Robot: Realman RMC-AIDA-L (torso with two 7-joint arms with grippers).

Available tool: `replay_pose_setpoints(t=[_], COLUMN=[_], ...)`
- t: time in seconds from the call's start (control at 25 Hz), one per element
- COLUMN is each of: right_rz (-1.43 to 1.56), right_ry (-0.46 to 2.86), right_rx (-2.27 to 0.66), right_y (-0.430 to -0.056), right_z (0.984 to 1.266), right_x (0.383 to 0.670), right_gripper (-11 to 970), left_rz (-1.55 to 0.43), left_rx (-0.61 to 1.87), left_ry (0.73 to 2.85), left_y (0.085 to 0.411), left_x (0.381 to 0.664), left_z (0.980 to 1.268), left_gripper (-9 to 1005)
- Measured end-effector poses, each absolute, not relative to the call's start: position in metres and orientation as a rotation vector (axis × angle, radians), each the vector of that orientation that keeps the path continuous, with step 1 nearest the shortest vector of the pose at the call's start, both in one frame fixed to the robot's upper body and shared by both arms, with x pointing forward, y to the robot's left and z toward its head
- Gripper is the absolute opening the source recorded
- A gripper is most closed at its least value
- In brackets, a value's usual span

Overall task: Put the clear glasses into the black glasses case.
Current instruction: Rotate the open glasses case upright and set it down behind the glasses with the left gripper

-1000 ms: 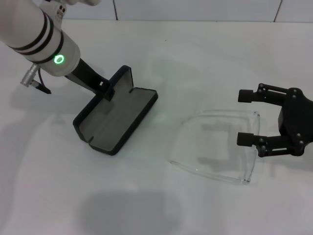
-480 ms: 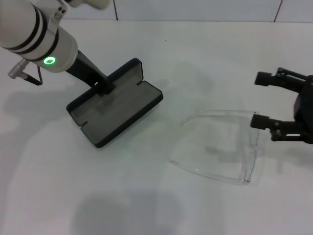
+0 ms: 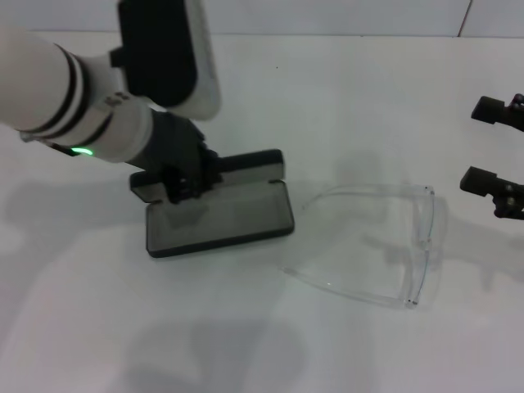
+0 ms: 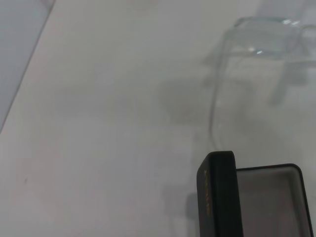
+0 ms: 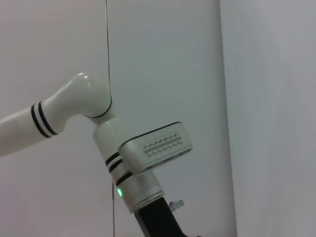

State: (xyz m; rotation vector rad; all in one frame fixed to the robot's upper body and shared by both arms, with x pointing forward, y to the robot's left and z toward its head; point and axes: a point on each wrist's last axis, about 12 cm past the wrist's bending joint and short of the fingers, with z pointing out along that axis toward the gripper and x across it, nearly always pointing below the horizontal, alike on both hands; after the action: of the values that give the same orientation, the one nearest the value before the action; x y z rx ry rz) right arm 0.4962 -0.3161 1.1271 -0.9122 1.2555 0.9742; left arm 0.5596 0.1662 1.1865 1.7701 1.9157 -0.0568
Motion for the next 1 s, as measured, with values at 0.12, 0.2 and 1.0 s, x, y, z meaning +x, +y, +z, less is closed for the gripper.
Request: replay_pose_setpoints(t=[0.12, 0.2, 1.0], right_rz=[0.982, 0.985, 0.983], right_ry=[1.247, 1.246, 1.236], right_rx=[-0.911, -0.908, -0.862], right_y=[-0.316, -0.316, -0.327], right_z=[1.127, 1.127, 1.124], right_x=[0.494, 0.493, 0.479], right_gripper=[880, 880, 879], left_rz=[-0.051, -0.044, -0.053], left_rx=[1.833, 1.859, 1.842], left_ry=[1.855, 1.825, 1.833], left_y=[0.156, 0.151, 0.140], left_x=[0.557, 0.558, 0.565], left_z=[1.187, 1.185, 1.171], left_gripper=[207, 207, 239])
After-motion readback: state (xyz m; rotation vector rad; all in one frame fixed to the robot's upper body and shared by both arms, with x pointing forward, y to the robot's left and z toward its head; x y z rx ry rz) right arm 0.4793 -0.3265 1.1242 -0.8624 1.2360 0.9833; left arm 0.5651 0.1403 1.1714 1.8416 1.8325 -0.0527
